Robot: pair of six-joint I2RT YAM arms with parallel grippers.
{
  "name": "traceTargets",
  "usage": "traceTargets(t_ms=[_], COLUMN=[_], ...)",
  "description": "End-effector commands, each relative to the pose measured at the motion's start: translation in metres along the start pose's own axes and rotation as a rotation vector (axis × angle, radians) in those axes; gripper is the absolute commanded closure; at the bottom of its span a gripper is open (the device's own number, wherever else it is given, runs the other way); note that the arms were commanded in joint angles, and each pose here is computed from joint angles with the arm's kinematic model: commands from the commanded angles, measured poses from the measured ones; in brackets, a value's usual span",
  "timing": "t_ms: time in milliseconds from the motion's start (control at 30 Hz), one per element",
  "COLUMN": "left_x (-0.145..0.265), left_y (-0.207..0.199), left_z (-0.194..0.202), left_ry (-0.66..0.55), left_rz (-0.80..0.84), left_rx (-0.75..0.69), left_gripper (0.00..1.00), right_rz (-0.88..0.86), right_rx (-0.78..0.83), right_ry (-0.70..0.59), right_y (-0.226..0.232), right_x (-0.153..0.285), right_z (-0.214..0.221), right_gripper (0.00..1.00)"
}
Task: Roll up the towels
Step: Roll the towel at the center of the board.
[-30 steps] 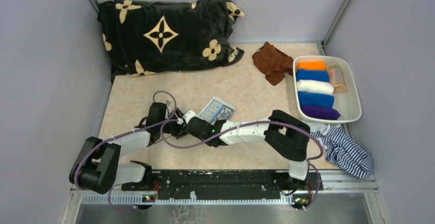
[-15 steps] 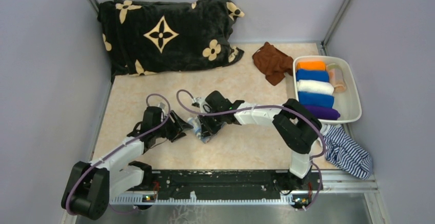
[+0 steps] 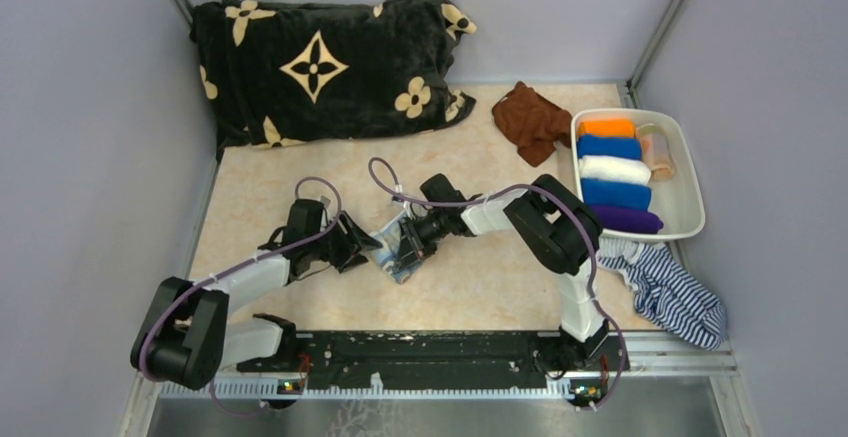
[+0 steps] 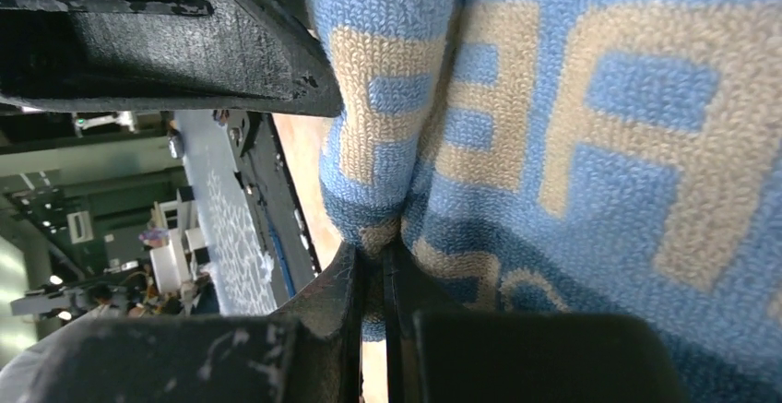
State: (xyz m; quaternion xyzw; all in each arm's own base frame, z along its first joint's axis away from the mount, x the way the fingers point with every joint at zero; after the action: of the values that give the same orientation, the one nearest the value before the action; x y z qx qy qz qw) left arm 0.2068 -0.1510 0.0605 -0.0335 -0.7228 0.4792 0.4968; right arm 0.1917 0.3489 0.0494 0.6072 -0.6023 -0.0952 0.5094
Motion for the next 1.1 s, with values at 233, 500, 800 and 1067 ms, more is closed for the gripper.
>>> traceTargets(t_ms=[233, 500, 800, 1067], left_x=[-0.021, -0.025, -0.024, -0.023], left_y=[0.026, 0.041, 0.044, 0.044], left_z=[-0.005, -0.001, -0.001, 0.000], left_ry=[0.001, 0.011, -0.001, -0.001], left_rz=[-0.120, -0.170, -0.191, -0.191], left_rx=[-0.027, -0.022, -0.025, -0.024], left_gripper=[0.47, 0.53, 0.53, 0.52], right_rz=[0.078, 0.515, 0.831, 1.018], right_rx=[0.008, 0.222, 0.573, 0.736], right_ry=[-0.034, -0.041, -0.080, -0.022], right_y=[-0.011, 0.016, 0.076, 0.073], right_x=[0.010, 0.044, 0.046, 0.013], right_z=[-0.004, -0.017, -0.026, -0.018], right_gripper=[0.95, 0.62, 0.54, 0.53])
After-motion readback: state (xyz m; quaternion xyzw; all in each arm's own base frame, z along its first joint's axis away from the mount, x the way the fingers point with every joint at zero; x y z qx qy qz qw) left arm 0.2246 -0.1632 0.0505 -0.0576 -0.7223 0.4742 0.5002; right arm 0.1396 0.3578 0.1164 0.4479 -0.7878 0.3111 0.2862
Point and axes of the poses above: each gripper's point midway between its finger pads, its own x axis back along the fingers, its own y axis along the line the jaws close on, z = x × y, the point moved 4 cm from there along x, back along the fingers, and after that the axes turned 11 degrees about x, right-handed, at the moved point
